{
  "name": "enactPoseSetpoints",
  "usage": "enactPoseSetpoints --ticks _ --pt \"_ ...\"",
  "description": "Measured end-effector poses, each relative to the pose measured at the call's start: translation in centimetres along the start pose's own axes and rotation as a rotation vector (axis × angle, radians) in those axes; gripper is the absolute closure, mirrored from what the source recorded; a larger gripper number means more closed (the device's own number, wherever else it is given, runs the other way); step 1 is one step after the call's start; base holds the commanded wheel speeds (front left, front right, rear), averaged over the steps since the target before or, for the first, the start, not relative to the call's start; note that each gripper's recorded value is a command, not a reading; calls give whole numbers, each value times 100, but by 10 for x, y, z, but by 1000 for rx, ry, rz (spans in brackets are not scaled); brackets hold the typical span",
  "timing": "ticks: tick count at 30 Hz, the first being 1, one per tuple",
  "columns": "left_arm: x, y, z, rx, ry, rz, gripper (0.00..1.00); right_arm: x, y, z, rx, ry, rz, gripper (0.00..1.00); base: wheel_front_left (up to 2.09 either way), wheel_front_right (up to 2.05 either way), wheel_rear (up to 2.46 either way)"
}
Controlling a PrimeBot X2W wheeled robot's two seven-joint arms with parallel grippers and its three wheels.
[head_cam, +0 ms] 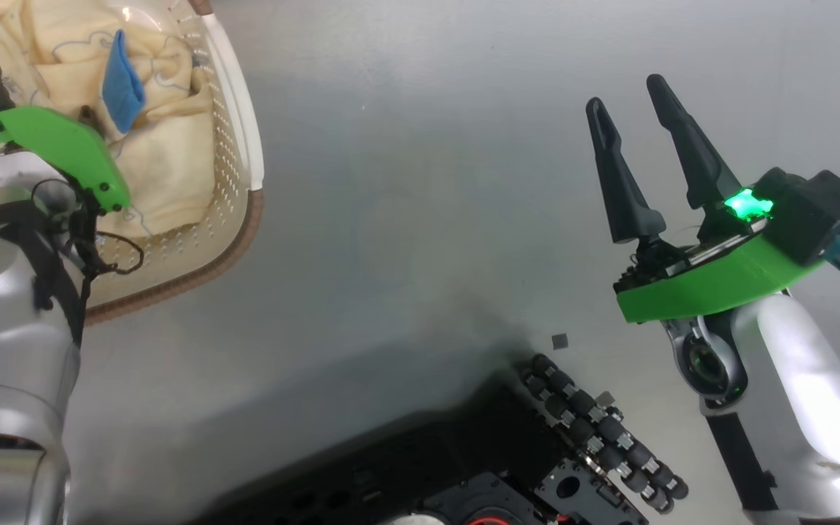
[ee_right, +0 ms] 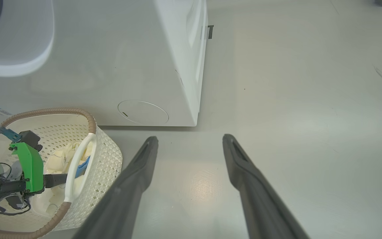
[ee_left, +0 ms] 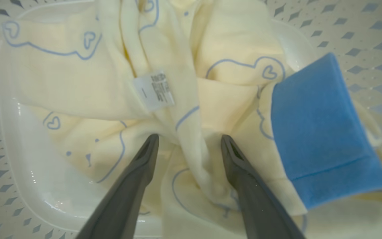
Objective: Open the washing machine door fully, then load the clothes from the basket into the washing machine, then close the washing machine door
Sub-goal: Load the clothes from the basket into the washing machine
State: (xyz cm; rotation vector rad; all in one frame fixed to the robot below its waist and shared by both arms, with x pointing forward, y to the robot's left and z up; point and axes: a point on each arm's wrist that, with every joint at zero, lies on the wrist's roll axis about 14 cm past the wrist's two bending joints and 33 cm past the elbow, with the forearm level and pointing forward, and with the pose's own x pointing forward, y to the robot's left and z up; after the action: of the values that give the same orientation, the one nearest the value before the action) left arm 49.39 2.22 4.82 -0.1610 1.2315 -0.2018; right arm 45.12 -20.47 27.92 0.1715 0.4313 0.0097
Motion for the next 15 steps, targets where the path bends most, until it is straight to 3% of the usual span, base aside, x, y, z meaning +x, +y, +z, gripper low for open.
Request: enactPoseSetpoints --ticks 6,9,12,13,15 --pt "1 -1 0 27 1 -4 1 0 -5 0 -1 -4 -16 0 0 0 0" --pt "2 -3 -2 42 4 -10 14 0 -7 1 5 -6 -21 0 0 0 0" --pt "2 -5 -4 63 8 -16 64 -3 -10 -2 7 -2 -30 0 0 0 0" --pt "2 -5 -5 66 8 -16 99 -4 -10 -3 7 2 -33 0 0 0 0" --pt "2 -6 -5 66 7 -18 100 -5 -11 -4 7 5 -37 0 0 0 0"
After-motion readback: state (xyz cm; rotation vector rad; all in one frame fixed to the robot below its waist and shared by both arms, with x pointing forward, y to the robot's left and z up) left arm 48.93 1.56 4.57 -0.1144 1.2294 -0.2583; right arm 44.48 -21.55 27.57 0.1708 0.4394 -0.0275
